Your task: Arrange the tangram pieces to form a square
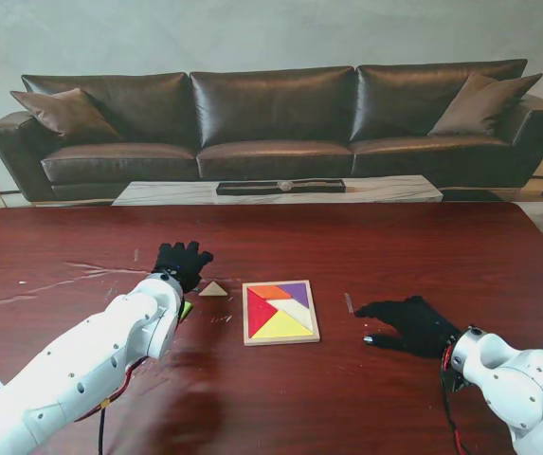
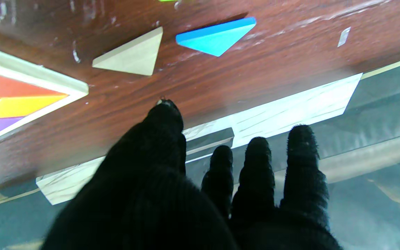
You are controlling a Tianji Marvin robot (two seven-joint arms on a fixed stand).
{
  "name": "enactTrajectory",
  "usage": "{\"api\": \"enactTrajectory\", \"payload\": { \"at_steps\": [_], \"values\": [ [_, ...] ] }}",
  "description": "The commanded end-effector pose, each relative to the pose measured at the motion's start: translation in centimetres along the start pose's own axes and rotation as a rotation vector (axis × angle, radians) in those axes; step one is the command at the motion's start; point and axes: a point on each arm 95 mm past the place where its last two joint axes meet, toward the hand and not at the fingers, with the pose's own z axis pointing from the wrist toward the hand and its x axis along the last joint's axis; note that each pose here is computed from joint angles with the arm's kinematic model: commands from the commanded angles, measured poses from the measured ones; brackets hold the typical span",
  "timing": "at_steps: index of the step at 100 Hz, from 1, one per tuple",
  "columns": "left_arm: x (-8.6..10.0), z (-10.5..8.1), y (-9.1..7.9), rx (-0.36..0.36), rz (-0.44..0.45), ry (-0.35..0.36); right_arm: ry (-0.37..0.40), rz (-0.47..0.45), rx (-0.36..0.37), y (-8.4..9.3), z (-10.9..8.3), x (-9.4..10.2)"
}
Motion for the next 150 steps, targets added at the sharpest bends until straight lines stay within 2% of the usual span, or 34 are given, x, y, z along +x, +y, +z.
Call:
{"api": "enactTrajectory", "payload": {
  "at_steps": [1,56,100,150],
  "values": [
    [-1.0,0.2,0.4,-0.024,0.009,-0.013,0.004,0.004,0.006,-0.3,0.0,0.3],
    [-2.8,2.2,2.8,-0.117,-0.019,-0.023,0.005,0.013,0.009,-0.4,0.2,0.5],
    [-2.4,3.2,3.4,-0.153,-0.035,0.005,-0.002,0.017,0.007,-0.5,0.1,0.4],
    [-2.0,3.6,4.5,-0.195,-0.011,0.023,-0.002,0.016,0.005,-0.4,0.0,0.3]
  ]
}}
